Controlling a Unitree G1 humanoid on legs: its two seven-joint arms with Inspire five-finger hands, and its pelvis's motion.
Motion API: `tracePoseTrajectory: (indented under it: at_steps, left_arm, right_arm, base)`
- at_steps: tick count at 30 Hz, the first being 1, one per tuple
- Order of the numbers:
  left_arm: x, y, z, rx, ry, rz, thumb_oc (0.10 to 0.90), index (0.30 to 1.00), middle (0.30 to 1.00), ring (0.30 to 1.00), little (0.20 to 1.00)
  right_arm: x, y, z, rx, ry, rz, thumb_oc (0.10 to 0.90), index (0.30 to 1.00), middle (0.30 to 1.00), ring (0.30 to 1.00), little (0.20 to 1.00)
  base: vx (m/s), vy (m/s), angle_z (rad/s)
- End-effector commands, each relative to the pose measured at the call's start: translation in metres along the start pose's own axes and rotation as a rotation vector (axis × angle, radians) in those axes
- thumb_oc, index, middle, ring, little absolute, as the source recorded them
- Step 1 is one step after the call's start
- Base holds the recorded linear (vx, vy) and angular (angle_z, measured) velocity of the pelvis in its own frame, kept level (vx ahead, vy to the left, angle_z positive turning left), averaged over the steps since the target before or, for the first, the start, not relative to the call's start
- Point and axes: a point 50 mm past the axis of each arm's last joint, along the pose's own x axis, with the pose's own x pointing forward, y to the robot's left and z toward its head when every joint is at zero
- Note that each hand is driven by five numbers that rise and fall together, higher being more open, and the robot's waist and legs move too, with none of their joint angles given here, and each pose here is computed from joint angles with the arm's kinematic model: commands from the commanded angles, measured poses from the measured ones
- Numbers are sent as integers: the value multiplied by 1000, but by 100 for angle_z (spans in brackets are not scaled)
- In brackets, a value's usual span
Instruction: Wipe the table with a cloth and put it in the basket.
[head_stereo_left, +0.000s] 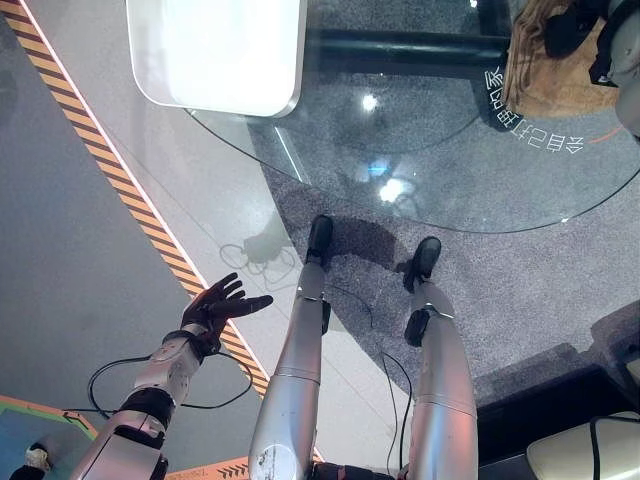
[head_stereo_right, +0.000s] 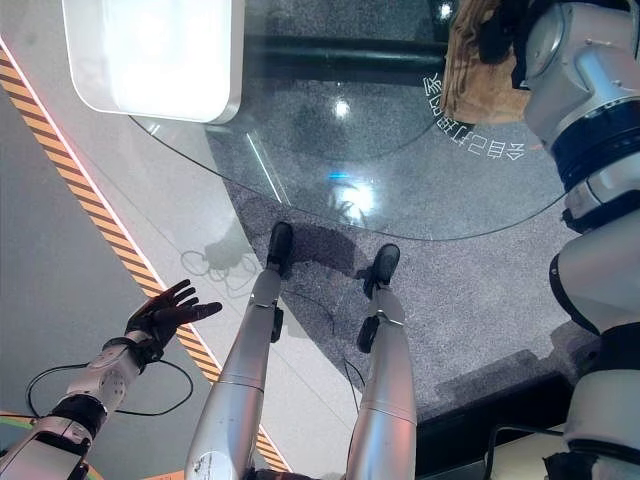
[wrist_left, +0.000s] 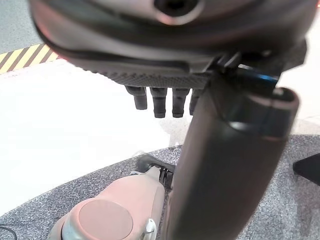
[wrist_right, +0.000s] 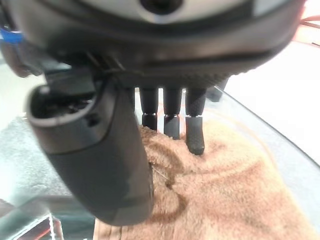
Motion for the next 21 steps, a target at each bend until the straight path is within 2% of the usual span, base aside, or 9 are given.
tracePoseTrajectory:
  at_steps: [1,21]
  left_arm:
    - [-17,25,-24,24,63,61,800,900,900,900,900]
    - [-10,4,-28,5,55,8,800,900,900,900,900]
  right_arm:
    - [-9,-20,65,-36,-294,-127,100,300,300,300,200]
    - [-31,-15,139,98,-506,-212,100,300,300,300,200]
  base:
    - [-24,35,1]
    - [-14,41,-1]
